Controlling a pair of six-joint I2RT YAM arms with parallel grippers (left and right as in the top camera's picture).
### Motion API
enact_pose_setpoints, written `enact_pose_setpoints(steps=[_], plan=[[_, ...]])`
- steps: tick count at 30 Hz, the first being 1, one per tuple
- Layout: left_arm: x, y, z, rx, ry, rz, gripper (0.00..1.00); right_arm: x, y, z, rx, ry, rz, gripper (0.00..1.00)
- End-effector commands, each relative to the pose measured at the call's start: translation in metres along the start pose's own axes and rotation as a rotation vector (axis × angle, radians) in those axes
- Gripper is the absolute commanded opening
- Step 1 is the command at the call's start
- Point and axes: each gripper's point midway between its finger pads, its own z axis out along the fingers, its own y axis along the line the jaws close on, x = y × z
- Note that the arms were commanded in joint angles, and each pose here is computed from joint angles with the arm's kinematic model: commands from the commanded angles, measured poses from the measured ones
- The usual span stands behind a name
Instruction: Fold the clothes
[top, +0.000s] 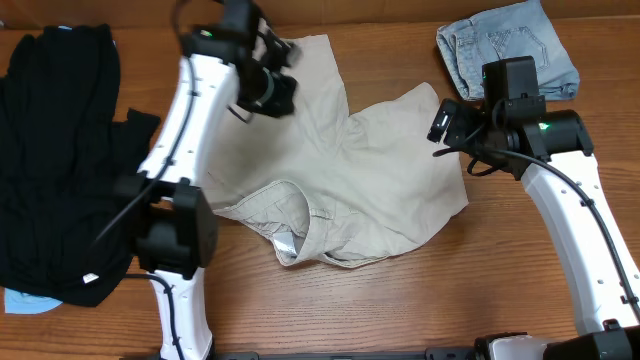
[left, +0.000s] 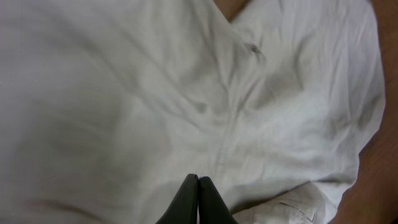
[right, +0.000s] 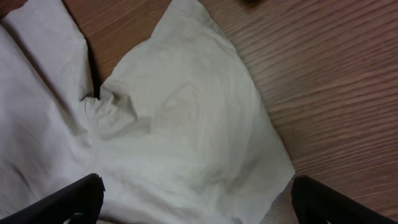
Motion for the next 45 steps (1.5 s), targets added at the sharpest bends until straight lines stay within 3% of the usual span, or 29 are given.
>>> enact_pose_setpoints(steps=[1,11,16,26,38,45], plan=[[0.023,-0.016,0.035,0.003,0.103,0.095,0.04,0.0,0.0,-0.001,-0.004,0.005,-0.004,1.0],[0.096,-0.037,0.069,-0.033,0.366,0.148,0.04,0.001,-0.001,-0.001,-0.001,0.009,-0.027,1.0],[0.147,-0.03,0.057,-0.066,0.571,0.054,0.04,0.001,-0.002,-0.001,0.002,0.009,-0.026,1.0],[0.193,-0.037,0.018,-0.097,0.808,-0.097,0.04,0.003,-0.006,0.011,0.022,0.039,-0.017,1.0],[0.18,-0.046,-0.009,-0.139,0.683,-0.127,0.04,0.027,-0.041,0.059,0.106,0.253,0.066,1.0],[0.133,-0.029,-0.012,-0.248,0.409,-0.173,0.04,0.059,-0.076,0.082,0.129,0.37,0.153,0.96]])
